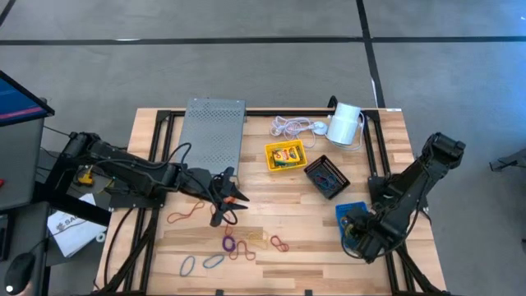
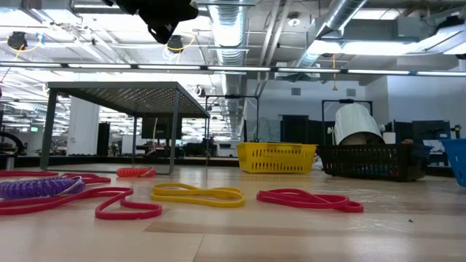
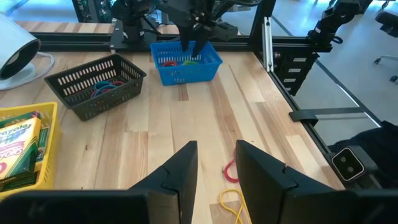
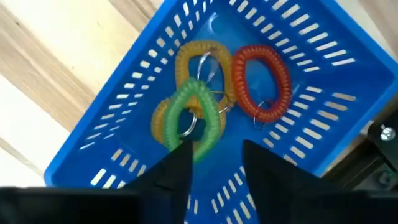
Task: Pick & Place Office Desk Supplies
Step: Put the green spring keychain into the blue bin, then put the red rubber band into the black bin
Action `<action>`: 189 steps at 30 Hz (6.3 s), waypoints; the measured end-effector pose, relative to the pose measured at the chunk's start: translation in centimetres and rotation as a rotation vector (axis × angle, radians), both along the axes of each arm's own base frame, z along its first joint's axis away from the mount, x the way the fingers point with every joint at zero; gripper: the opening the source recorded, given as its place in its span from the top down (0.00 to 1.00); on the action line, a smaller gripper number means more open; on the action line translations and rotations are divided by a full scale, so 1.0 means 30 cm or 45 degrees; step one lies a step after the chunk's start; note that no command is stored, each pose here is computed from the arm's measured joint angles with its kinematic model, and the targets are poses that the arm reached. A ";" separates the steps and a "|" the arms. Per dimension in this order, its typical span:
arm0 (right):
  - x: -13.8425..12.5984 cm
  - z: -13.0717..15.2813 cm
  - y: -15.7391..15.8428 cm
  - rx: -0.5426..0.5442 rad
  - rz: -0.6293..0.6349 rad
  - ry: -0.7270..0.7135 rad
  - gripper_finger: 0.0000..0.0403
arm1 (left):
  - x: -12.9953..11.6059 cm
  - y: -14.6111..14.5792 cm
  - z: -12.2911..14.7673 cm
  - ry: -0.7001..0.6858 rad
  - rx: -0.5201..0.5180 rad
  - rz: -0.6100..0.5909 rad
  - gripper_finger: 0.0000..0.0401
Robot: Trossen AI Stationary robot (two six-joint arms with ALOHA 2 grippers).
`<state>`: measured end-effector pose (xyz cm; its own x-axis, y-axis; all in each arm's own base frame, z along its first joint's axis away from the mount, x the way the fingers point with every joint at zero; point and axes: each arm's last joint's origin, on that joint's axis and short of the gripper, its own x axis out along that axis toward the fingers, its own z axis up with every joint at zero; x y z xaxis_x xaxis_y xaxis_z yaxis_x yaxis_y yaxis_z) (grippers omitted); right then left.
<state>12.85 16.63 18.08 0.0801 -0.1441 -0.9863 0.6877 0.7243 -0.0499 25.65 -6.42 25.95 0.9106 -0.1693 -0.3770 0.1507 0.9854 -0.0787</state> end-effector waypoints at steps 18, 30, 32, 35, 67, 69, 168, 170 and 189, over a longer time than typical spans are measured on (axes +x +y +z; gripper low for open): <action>0.058 0.168 -0.019 0.071 0.158 -0.512 0.63 | 0.000 0.000 0.001 -0.004 0.000 0.002 0.74; 0.389 0.146 -0.106 0.076 0.516 -0.822 0.75 | 0.011 0.054 -0.002 0.006 0.014 0.107 0.74; 0.423 0.103 -0.126 0.102 0.528 -0.747 0.76 | 0.008 0.067 -0.014 0.058 0.025 0.125 0.74; 0.474 0.051 -0.138 0.176 0.525 -0.722 0.76 | 0.002 0.089 -0.032 0.136 0.039 0.155 0.74; 0.831 -0.116 0.129 0.080 0.812 -0.147 0.76 | -0.012 0.147 -0.065 0.285 0.064 0.235 0.74; 0.835 -0.133 0.131 0.060 0.809 -0.113 0.76 | -0.012 0.146 -0.065 0.285 0.063 0.235 0.74; -0.061 0.210 -0.513 -0.019 0.129 -0.880 1.00 | 0.137 0.119 0.010 -0.375 -0.167 0.067 0.74; -0.046 0.200 -0.521 -0.014 0.120 -0.837 1.00 | 0.125 0.120 0.014 -0.346 -0.163 0.068 0.74; 0.066 0.110 -0.637 0.015 0.056 -0.537 1.00 | 0.085 0.160 -0.005 -0.150 -0.065 0.104 0.74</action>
<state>14.84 -2.48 21.36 0.4827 -0.1203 -0.8675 0.6147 0.7521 0.2377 28.20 -1.61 25.80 0.9595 -0.1093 -0.2598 0.0813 0.9899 -0.1160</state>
